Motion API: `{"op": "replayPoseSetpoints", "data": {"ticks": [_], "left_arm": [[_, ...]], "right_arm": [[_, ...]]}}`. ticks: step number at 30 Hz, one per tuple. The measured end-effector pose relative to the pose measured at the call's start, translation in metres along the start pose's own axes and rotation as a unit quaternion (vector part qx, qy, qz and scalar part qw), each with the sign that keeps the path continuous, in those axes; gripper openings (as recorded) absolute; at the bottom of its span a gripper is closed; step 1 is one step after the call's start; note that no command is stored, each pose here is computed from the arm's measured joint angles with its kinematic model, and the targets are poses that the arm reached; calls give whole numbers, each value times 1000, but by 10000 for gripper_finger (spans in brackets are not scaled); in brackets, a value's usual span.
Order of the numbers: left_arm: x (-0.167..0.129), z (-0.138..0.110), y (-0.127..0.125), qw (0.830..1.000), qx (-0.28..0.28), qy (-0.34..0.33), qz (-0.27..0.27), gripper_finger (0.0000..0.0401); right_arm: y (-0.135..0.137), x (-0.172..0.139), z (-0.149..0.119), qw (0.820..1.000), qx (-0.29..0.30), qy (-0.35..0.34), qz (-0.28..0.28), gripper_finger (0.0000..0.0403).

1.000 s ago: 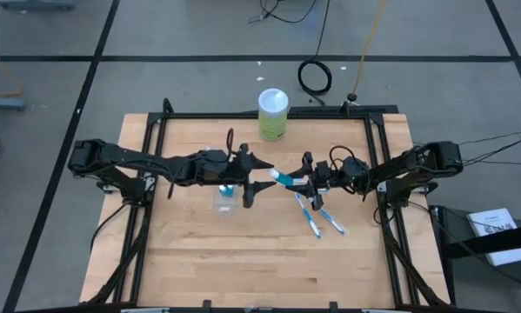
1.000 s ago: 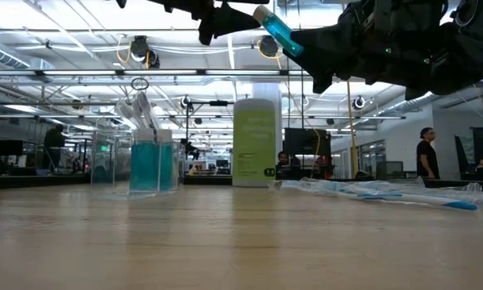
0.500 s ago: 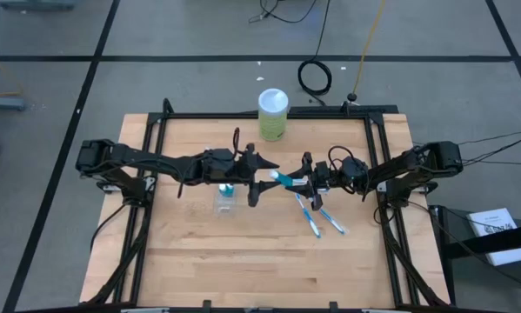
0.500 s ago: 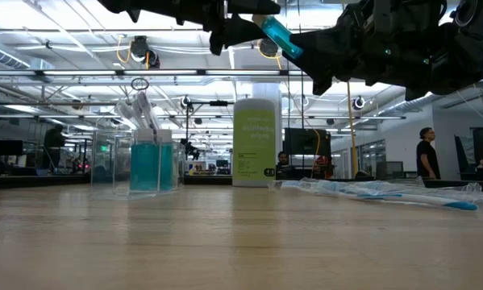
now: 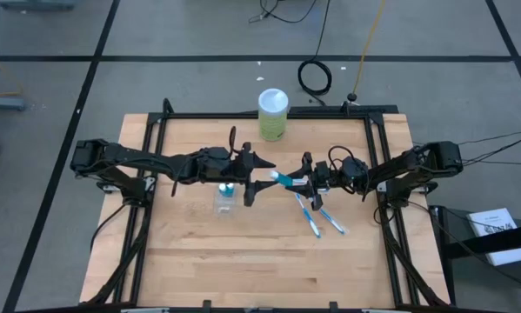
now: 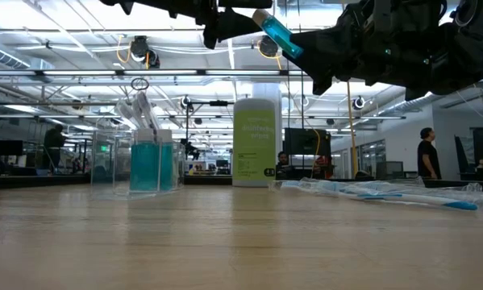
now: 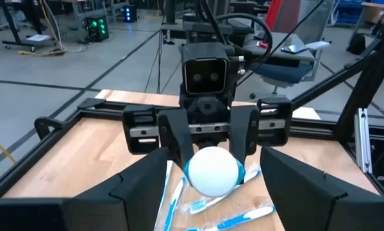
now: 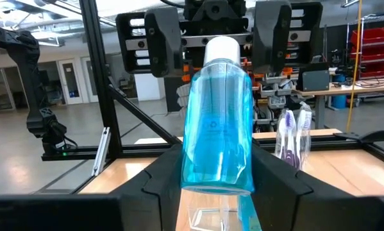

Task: Pick & Place toothbrushing station
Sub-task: Put the blue mouthwash into the transparent organizer

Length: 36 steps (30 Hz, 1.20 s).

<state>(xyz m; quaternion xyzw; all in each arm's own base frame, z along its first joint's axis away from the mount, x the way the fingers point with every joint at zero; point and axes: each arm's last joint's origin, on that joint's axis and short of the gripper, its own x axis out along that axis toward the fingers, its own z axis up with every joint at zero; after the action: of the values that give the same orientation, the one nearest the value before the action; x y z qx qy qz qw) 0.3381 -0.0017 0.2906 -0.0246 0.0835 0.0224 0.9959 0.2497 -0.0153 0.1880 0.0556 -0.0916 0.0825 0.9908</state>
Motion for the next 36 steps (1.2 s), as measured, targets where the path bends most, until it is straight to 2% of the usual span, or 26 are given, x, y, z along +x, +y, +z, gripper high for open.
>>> {"op": "replayPoseSetpoints", "data": {"ticks": [13,16,23,32,36], "left_arm": [[0,0,0,1000,-4,1,0,247],[0,0,0,1000,-3,1,0,214],[0,0,1,1000,-5,0,-1,97],[-10,8,1,1000,-17,0,2,96],[-32,19,-2,999,-15,9,38,96]], "right_arm": [[1,0,0,1000,0,0,2,143],[1,0,0,1000,1,0,3,142],[1,0,0,1000,-1,0,3,143],[1,1,0,1000,14,1,0,160],[1,-1,-3,999,30,12,-2,180]]}}
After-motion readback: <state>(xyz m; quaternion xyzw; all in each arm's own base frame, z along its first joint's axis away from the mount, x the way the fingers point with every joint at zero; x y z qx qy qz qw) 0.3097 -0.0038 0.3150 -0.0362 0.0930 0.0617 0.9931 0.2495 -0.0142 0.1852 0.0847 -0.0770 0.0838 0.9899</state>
